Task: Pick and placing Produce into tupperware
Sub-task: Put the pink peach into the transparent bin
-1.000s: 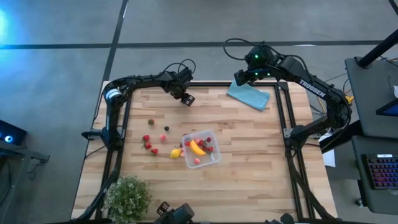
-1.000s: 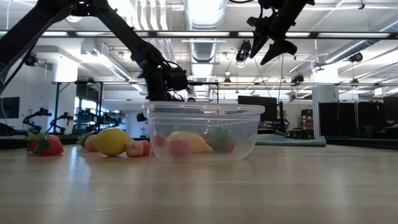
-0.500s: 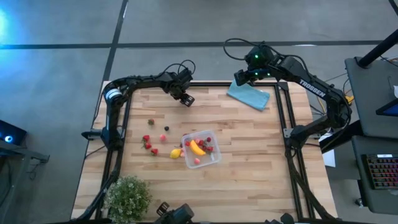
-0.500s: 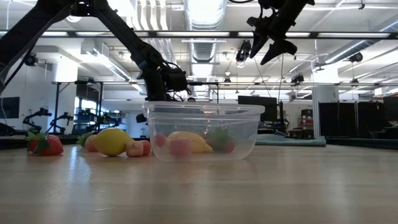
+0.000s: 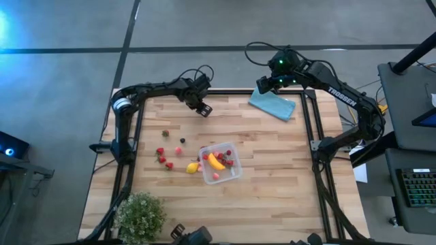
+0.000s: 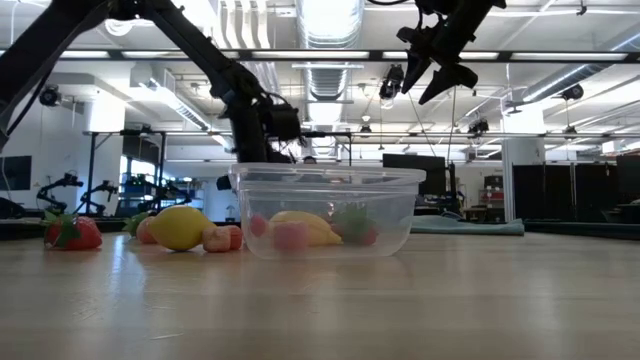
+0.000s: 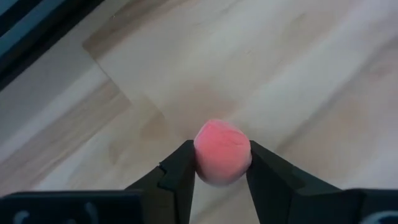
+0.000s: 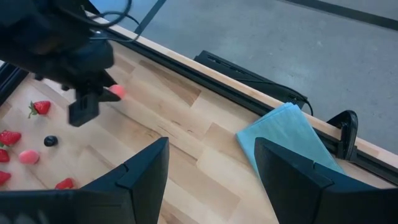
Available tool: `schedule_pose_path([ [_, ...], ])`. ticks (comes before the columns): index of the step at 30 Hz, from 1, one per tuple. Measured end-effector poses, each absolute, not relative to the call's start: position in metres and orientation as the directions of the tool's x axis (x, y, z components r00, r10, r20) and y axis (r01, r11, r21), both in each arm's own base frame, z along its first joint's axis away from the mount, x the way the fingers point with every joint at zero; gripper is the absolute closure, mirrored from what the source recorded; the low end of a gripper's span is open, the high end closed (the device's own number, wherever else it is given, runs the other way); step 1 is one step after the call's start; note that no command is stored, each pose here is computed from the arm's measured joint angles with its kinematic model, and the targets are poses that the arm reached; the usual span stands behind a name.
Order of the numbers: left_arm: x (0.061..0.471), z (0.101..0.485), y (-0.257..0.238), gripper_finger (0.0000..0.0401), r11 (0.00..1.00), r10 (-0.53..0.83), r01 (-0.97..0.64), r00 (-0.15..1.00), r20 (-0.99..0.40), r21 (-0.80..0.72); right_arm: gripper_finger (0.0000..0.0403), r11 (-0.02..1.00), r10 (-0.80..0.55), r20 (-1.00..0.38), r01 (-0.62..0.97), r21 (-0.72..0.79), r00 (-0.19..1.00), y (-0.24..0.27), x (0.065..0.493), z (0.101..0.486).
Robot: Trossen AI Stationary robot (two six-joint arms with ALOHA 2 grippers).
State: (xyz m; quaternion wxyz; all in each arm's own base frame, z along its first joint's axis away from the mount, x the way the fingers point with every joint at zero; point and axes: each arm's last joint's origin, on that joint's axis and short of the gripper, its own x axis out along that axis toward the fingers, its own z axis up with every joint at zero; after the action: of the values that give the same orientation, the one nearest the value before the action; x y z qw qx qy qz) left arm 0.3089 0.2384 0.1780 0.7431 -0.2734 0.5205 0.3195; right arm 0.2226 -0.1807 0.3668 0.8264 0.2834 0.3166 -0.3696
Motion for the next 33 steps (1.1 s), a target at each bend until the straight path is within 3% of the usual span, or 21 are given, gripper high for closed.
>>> schedule_pose_path([
  [6,0.314,0.220,0.205,0.0294,0.709,0.198,-0.698,0.334,-0.921,-0.101,0.0174,0.566,-0.431,-0.733,0.791,0.234,0.526,-0.181,0.223,0.367],
  [15,0.332,0.268,0.110,0.0294,0.857,0.132,-0.498,0.463,-0.876,-0.134,0.0174,0.564,-0.409,-0.762,0.796,0.221,0.502,-0.179,0.220,0.364],
  [26,0.349,0.278,0.009,0.0294,0.786,0.089,-0.552,0.546,-0.833,-0.278,0.0174,0.598,-0.383,-0.794,0.782,0.177,0.472,-0.176,0.217,0.361],
  [33,0.357,0.258,-0.040,0.0294,0.799,0.012,-0.524,0.505,-0.863,-0.295,0.0174,0.618,-0.326,-0.849,0.773,0.141,0.415,-0.168,0.213,0.356],
])
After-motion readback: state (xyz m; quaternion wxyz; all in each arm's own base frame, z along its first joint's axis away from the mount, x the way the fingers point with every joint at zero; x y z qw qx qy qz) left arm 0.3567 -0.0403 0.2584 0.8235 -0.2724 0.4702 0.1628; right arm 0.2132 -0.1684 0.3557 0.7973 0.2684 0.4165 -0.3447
